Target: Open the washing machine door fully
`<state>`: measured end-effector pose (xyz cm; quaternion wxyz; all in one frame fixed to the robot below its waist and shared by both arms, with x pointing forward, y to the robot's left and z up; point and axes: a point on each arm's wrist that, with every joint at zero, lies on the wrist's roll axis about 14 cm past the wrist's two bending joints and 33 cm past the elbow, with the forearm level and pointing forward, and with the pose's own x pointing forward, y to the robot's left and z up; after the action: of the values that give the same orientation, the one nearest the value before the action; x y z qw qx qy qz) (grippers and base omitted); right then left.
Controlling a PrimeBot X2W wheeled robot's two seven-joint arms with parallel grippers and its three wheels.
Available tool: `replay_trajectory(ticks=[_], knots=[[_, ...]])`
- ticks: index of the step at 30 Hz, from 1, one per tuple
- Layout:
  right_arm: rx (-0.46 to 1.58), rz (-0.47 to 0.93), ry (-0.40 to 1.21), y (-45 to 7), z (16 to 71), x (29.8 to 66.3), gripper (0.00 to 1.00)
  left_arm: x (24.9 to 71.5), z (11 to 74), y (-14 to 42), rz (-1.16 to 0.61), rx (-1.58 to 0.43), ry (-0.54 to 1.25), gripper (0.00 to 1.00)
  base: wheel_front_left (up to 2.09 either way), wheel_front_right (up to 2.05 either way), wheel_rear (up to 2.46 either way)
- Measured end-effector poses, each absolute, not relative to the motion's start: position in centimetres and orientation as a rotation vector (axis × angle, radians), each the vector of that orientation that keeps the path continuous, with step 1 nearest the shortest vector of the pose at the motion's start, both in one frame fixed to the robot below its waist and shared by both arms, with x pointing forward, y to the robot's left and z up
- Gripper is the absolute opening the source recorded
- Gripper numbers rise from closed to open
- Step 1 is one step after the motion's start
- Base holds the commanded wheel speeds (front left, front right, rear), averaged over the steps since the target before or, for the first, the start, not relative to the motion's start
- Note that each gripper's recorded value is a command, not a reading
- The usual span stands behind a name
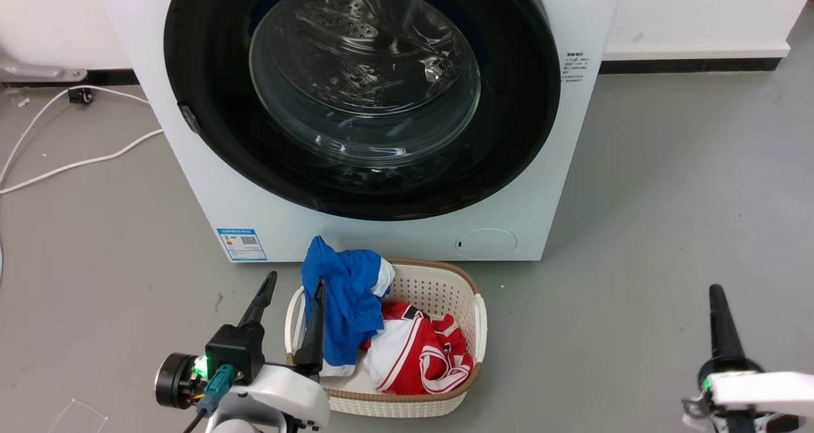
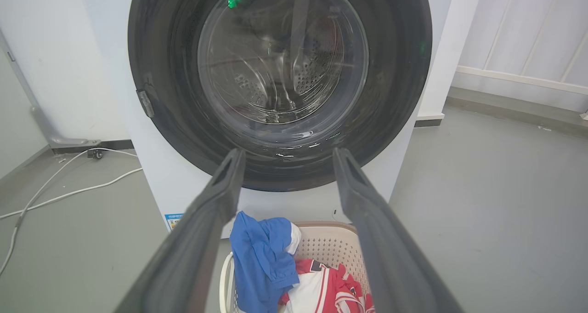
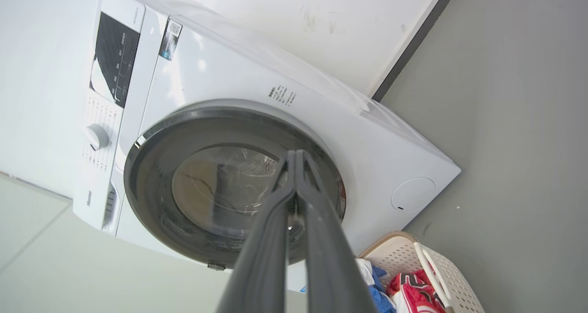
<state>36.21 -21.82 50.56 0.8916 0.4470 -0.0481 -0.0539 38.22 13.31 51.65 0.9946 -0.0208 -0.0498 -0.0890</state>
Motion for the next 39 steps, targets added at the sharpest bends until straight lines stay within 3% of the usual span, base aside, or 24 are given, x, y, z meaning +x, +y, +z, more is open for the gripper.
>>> replay_trajectory(ticks=[5,6,14,23,31,39], knots=[[1.373,-0.181,-0.194,-24.1,51.2,37.3,0.00,38.4,51.5,13.2,-0.177,-0.049,-0.096,1.00,0.00,0.00,0.00],[1.546,-0.199,-0.254,-25.6,51.9,38.4,0.00,38.6,51.3,13.0,-0.180,-0.053,-0.091,1.00,0.00,0.00,0.00],[1.719,-0.142,-0.298,-28.3,54.3,43.9,0.00,40.3,51.4,12.6,-0.186,-0.053,-0.098,1.00,0.00,0.00,0.00],[1.580,-0.028,-0.141,-29.0,57.2,52.8,0.00,42.6,51.2,12.4,-0.190,-0.043,-0.105,1.00,0.00,0.00,0.00],[1.356,0.155,0.192,-22.8,56.6,59.5,0.00,44.5,50.7,12.4,-0.189,-0.037,-0.108,1.00,0.00,0.00,0.00],[1.240,0.253,0.339,-17.3,56.0,64.3,0.00,45.9,49.4,12.3,-0.183,-0.044,-0.089,1.00,0.00,0.00,0.00]])
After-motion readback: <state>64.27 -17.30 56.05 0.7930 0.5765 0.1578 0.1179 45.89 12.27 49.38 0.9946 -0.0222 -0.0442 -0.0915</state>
